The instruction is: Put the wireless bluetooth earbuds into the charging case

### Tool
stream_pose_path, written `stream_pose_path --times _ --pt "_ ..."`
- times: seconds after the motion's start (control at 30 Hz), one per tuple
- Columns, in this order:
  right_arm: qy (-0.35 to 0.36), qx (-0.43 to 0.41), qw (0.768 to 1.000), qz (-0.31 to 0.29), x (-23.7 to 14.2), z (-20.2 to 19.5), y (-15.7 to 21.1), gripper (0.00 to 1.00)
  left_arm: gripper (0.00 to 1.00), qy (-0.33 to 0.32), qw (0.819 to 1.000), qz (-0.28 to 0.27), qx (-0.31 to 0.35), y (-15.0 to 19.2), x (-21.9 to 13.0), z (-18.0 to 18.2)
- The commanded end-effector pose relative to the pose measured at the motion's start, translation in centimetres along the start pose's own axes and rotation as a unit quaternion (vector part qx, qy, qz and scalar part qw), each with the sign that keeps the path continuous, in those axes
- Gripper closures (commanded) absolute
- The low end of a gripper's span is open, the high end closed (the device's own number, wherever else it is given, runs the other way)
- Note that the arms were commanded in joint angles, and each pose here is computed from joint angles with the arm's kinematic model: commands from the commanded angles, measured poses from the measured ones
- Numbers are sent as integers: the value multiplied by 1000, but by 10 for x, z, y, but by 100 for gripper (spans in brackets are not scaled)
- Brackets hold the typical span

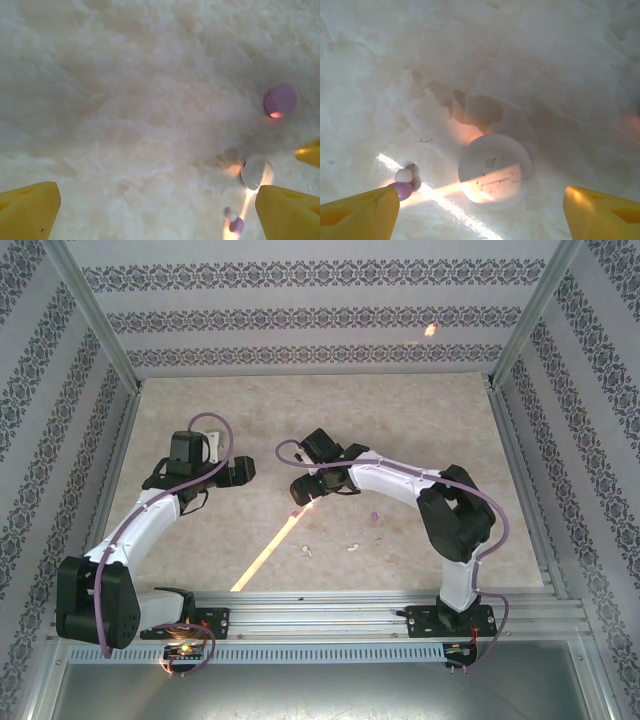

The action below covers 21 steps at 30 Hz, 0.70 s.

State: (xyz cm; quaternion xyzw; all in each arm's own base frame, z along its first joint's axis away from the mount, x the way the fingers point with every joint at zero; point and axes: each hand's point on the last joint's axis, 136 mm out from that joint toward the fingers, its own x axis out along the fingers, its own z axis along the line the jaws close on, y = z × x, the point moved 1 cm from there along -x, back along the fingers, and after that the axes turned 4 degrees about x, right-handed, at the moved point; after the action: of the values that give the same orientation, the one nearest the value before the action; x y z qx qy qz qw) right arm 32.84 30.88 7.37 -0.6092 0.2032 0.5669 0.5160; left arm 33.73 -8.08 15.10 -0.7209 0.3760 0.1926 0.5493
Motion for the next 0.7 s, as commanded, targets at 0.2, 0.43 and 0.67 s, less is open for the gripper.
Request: stream_pose_path --times 0.2,0.43,0.67 --pt "13 -21 998 59 24 -4 9 28 0 9 999 40 -13 24 0 -11" --pt "16 -18 997 77 44 -7 16 31 0 11 999 35 -6 22 3 -14" --pt "23 -31 996 81 48 -10 18 44 0 8 999 33 -3 20 4 -14"
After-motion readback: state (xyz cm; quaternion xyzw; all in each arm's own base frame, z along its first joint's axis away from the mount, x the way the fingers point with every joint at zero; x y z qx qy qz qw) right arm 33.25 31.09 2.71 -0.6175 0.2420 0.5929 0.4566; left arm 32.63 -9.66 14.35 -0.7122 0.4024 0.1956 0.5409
